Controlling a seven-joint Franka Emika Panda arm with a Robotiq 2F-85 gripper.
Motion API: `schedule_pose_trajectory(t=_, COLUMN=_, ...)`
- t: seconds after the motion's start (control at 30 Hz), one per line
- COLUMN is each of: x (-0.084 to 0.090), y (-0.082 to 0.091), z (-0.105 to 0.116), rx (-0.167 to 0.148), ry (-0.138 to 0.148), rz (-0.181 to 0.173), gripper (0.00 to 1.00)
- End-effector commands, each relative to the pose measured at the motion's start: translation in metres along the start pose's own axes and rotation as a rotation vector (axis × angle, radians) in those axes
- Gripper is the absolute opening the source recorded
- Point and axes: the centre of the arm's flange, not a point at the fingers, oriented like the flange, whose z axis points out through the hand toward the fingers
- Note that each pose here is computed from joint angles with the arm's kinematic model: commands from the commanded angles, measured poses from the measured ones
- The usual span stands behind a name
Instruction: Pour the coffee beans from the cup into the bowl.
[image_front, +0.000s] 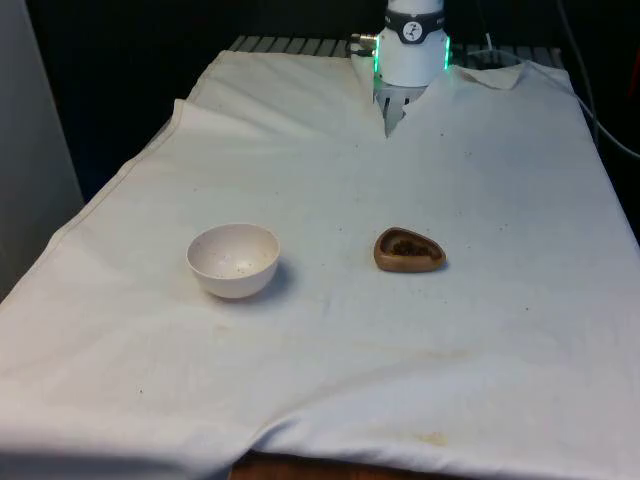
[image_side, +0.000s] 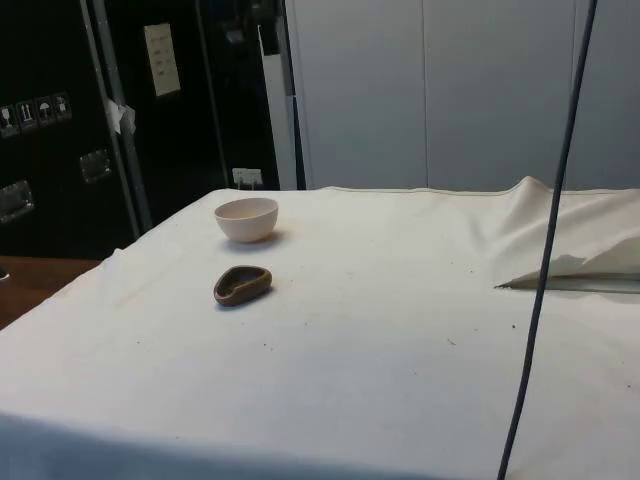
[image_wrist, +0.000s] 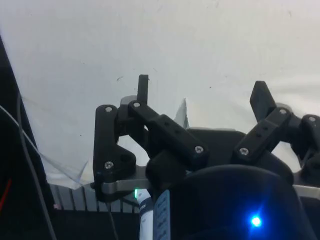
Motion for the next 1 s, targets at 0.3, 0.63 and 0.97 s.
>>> schedule_pose_trajectory(t=0.3, x=0.004, y=-0.022, z=0.017, rx=-0.038, ry=0.012, rz=0.019, gripper=1.0)
schedule_pose_trajectory(t=0.63, x=-0.002, y=-0.034, z=0.038, rx=-0.058, ry=0.039, rz=0.039, gripper=1.0)
schedule_pose_trajectory(t=0.97, x=0.001, y=-0.031, z=0.067, rx=-0.063, ry=0.058, rz=0.06, gripper=1.0)
